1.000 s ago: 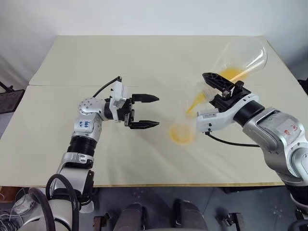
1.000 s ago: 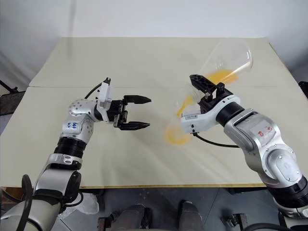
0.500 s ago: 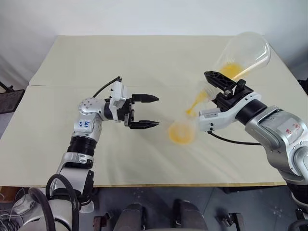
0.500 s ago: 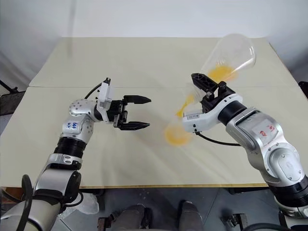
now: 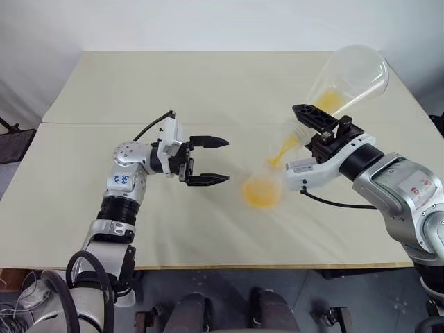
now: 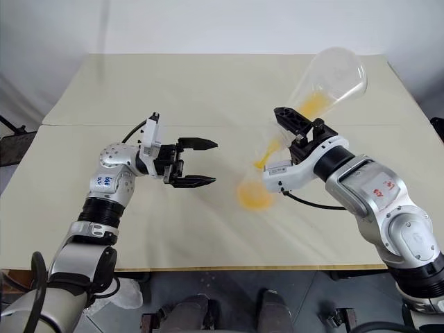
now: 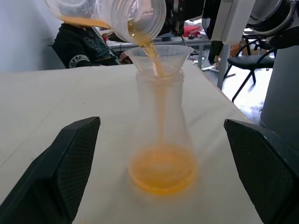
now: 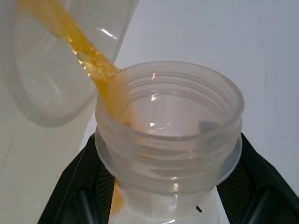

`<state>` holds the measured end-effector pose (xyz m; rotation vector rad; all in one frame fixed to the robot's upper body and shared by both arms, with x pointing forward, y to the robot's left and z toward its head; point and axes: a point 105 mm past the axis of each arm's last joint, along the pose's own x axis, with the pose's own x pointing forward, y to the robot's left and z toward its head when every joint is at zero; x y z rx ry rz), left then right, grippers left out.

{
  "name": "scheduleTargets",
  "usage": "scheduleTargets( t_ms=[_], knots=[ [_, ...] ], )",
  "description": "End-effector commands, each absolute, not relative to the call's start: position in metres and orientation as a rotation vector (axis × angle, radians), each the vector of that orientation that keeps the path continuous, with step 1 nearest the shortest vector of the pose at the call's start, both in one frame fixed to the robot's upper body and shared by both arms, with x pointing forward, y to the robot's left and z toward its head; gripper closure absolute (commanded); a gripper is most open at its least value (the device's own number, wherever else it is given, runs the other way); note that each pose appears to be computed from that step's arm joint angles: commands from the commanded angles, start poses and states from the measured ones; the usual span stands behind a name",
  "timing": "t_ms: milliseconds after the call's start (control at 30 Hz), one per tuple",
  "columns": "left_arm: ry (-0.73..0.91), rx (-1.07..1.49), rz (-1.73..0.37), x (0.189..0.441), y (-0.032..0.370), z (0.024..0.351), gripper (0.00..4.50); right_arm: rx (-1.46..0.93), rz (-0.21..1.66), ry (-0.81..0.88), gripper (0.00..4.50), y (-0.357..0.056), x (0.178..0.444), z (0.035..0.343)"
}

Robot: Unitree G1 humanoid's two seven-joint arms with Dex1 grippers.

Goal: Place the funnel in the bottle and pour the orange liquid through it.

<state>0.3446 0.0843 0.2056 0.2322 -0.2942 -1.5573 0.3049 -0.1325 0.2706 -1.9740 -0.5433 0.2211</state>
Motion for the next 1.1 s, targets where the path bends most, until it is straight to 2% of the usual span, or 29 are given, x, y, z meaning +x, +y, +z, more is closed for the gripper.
scheduleTargets(
  t_ms=[33,1100],
  knots=[
    [-0.338,0.256,-1.549,0.3458,0.0855,0.2179,0.0,-2.005,0.125,-0.567,2.05,-0.1378,0.3009,0.2882],
    [-0.339,0.255,-1.562,0.3471,0.0815,0.2191,0.0,-2.021,0.113,-0.6,2.05,-0.1332,0.2958,0.2865]
  ],
)
